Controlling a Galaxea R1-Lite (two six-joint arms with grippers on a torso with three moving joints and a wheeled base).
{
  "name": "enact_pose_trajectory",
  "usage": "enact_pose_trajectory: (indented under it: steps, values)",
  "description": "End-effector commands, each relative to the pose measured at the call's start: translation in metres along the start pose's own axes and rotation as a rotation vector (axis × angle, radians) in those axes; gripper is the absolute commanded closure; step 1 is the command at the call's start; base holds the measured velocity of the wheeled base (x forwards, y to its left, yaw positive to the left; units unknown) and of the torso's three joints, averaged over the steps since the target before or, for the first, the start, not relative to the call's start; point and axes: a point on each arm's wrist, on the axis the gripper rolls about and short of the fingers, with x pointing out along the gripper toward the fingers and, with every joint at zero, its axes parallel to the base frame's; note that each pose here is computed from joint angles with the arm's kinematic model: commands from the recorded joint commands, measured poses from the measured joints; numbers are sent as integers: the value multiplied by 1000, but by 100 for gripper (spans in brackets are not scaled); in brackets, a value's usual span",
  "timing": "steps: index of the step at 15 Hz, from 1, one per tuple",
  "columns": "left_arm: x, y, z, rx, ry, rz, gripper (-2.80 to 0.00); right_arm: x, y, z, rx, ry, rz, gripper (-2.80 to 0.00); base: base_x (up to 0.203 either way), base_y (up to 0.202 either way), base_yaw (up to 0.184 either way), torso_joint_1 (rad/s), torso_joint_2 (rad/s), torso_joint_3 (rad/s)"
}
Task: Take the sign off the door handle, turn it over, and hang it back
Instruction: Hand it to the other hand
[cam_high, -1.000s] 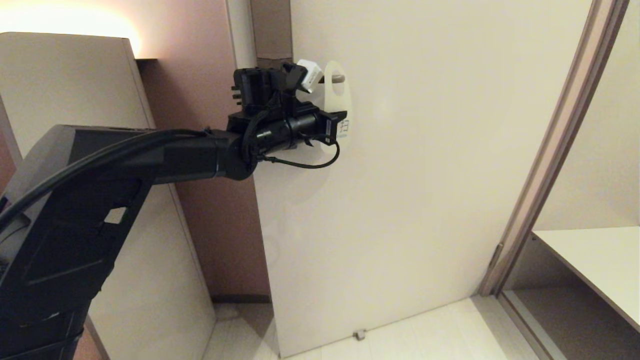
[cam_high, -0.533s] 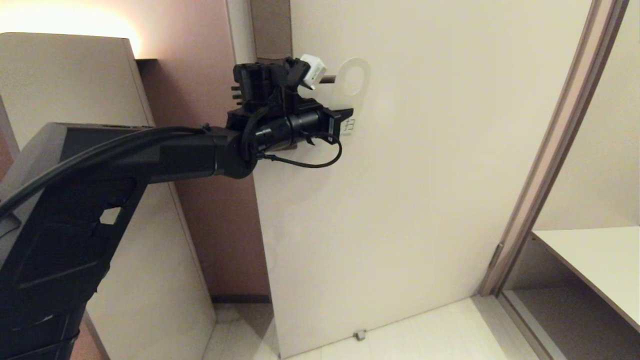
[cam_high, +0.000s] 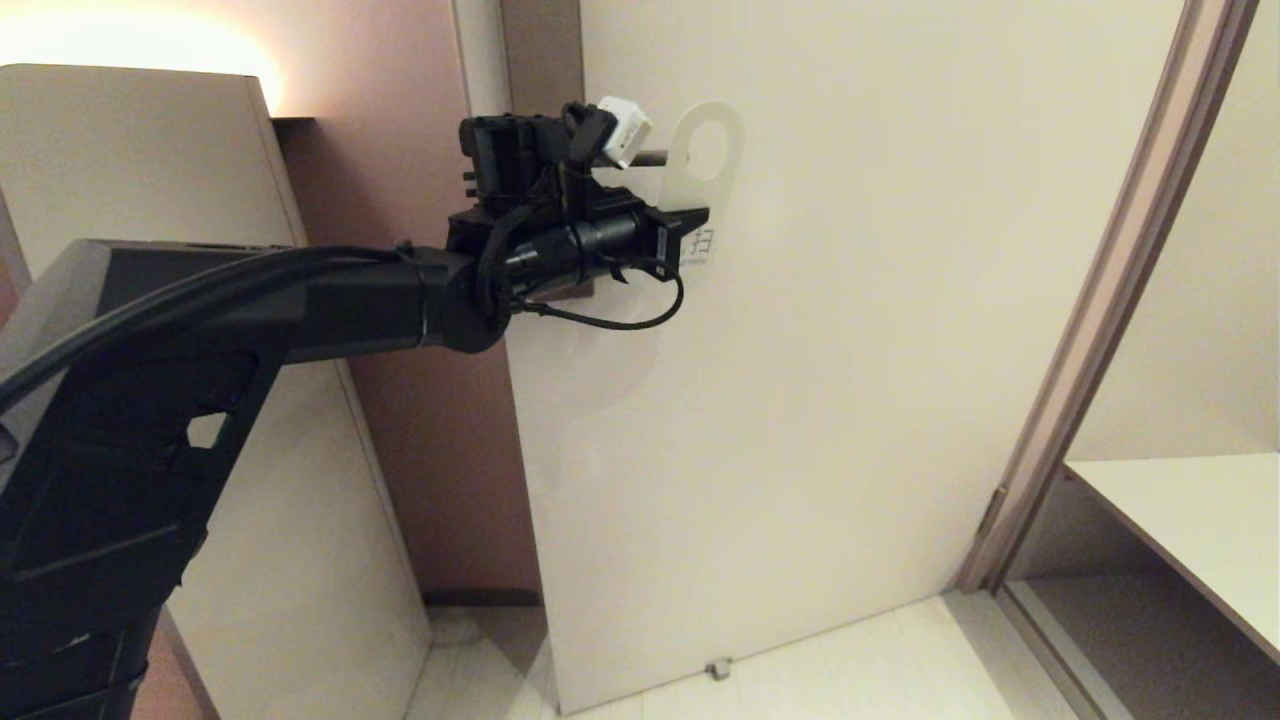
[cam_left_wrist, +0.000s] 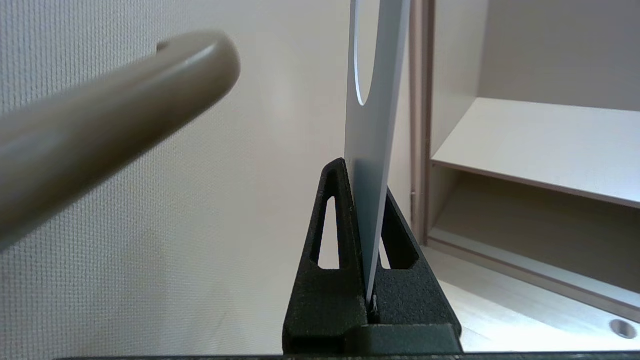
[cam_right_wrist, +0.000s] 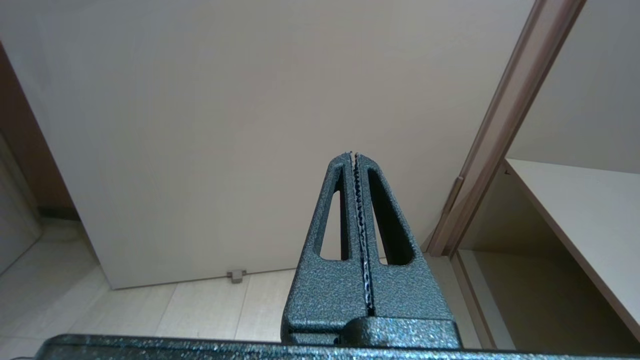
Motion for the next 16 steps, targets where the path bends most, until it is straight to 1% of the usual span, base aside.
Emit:
enact_pose_trajectory:
  steps: [1,2,6,7,10,13,16]
  values:
    - [-2,-5,8,3,-17,-16,0,0,0,0,-1,1,1,0,0,0,0,0,0,0]
    - [-3,-8,12,3,-23,-27,0,0,0,0,-1,2,1,0,0,0,0,0,0,0]
    - [-10,-21,22,-2,-32,-139,0,0,0,0,-1,1,1,0,0,0,0,0,0,0]
    - [-12,-25,25,-14,-32,-163,0,0,0,0,-1,1,1,0,0,0,0,0,0,0]
    - [-25,-43,33,-80,-15,-254,0,0,0,0,-1,1,1,0,0,0,0,0,0,0]
    - [-47,-59,36,-113,19,-356,0,0,0,0,-1,1,1,0,0,0,0,0,0,0]
    - [-69,-75,32,-148,62,-419,0,0,0,0,-1,1,1,0,0,0,0,0,0,0]
